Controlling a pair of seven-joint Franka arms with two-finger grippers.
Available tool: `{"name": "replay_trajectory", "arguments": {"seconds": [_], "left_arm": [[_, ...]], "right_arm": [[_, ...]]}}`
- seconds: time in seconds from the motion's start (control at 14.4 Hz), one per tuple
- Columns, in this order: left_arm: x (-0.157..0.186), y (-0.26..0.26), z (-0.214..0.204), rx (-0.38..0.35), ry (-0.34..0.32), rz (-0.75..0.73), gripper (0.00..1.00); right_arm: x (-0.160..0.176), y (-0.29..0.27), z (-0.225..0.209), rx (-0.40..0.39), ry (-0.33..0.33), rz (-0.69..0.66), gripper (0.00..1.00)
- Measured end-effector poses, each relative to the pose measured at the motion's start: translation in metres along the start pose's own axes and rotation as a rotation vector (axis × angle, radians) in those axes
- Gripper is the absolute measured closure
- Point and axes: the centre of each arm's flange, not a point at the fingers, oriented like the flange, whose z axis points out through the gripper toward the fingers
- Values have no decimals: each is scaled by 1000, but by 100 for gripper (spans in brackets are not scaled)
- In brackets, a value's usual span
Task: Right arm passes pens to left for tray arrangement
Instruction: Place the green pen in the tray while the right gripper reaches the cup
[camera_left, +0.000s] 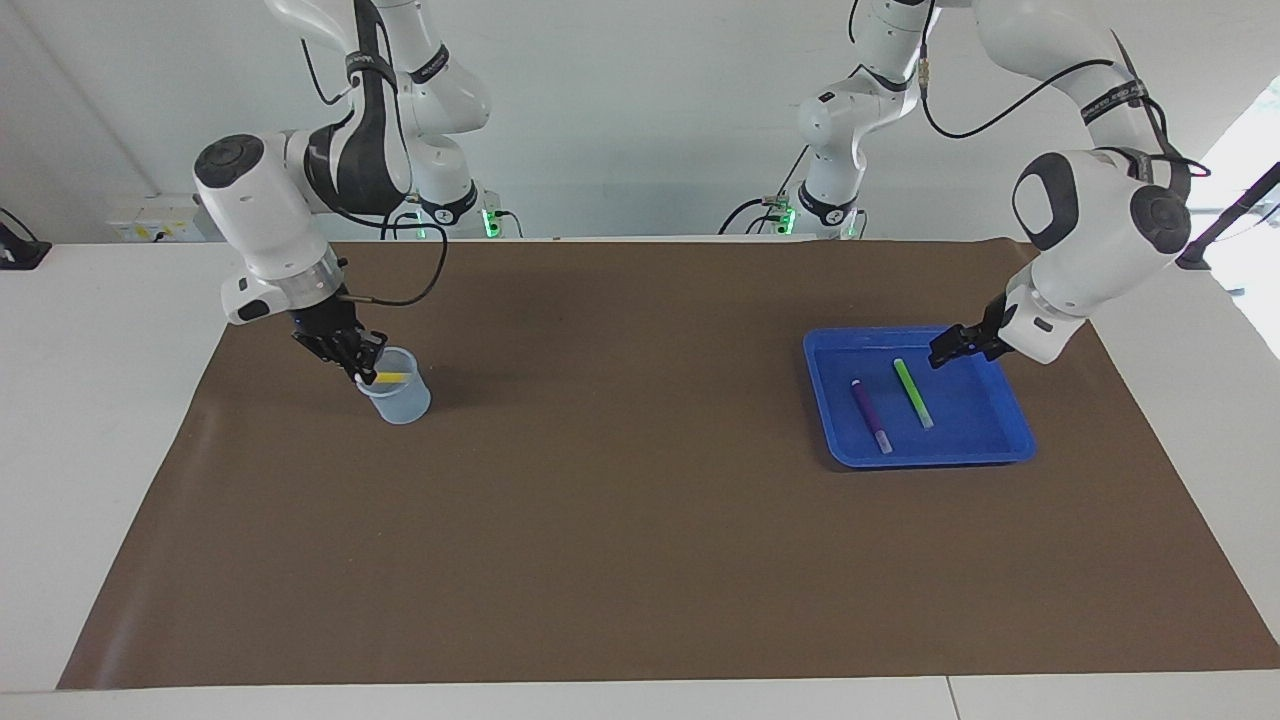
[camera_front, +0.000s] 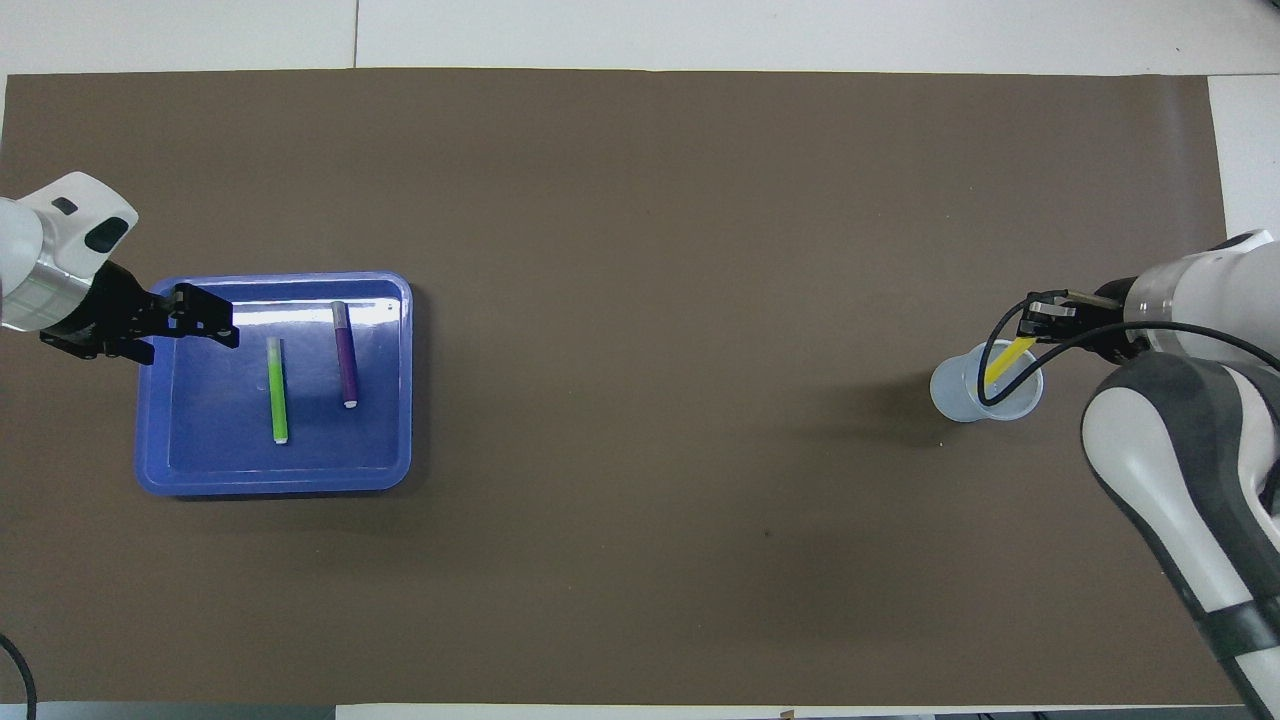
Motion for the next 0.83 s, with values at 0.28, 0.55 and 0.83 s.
{"name": "replay_trajectory", "arguments": {"seconds": [0.28, 0.55, 0.83], "left_arm": [[-19, 21, -62, -97, 41, -142, 0], [-50, 46, -106, -218, 71, -379, 0], [-70, 63, -132, -308, 68, -601, 0]], "right_arm": [[-10, -12, -60, 19, 30, -27, 83], [-15, -56, -98, 31, 53, 17, 83], [-39, -127, -99, 108, 17, 172, 83]]}}
